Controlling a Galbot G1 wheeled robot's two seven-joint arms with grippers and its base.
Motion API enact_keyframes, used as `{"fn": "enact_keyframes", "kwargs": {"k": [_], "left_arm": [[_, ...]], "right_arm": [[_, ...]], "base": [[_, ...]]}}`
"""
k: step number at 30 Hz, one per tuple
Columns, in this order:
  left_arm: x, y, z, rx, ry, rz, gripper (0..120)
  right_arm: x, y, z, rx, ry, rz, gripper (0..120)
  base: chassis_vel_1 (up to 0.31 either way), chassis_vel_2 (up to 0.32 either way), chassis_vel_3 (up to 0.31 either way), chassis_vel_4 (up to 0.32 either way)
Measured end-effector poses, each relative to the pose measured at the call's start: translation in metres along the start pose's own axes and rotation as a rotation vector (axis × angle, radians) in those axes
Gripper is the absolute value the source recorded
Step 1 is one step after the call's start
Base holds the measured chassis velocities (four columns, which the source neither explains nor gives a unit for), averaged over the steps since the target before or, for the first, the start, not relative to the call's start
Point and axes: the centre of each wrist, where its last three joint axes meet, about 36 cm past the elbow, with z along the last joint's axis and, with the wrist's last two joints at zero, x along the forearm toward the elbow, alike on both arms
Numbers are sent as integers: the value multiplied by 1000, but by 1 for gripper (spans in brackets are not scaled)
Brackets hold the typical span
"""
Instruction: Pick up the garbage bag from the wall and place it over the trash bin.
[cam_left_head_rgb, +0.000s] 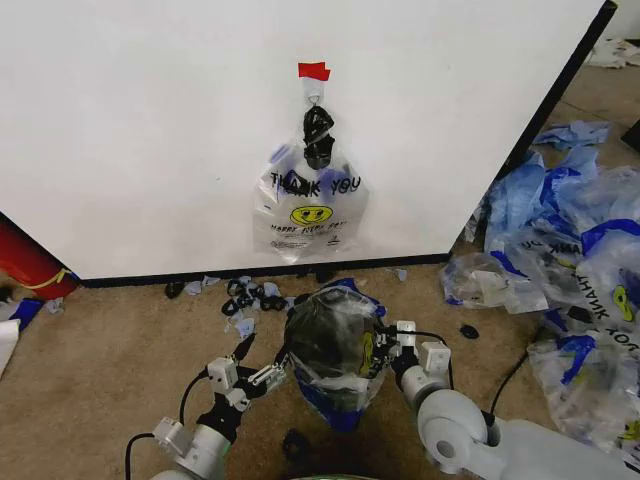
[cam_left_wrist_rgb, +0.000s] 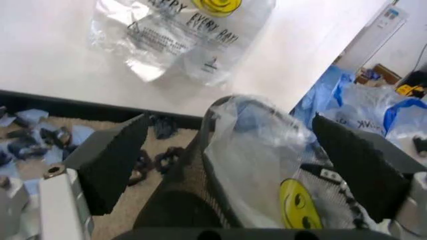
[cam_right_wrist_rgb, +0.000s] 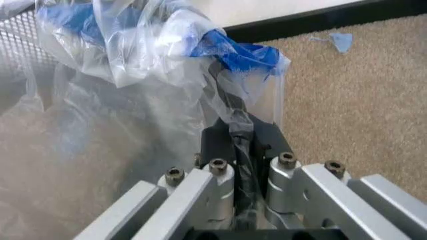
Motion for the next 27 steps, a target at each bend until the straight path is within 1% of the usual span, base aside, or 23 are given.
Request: {"fn": "enact_keyframes", "kwargs": {"k": [2, 5, 6, 11, 18, 27], "left_arm": [[-2, -1, -2, 5, 2, 11, 97], [-12, -1, -10, 23, -5, 61, 97], [-12, -1, -10, 23, -5, 61, 97], [-24, 1, -16, 40, -4, 124, 97], [-24, 7, -2, 40, 51, 127, 97], [-25, 12, 3, 37, 65, 119, 96]], "right_arm": [[0, 1, 2, 4, -3, -1, 1], [2, 6, 4, 7, -2, -10, 1], [2, 6, 4, 7, -2, -10, 1], [5, 17, 5, 13, 4, -40, 1], [6, 21, 2, 26, 0, -46, 1], [11, 23, 1, 27, -6, -47, 1]], "base": [[0, 0, 0, 0], [0, 0, 0, 0], [0, 0, 0, 0], [0, 0, 0, 0], [0, 0, 0, 0], [0, 0, 0, 0]]}}
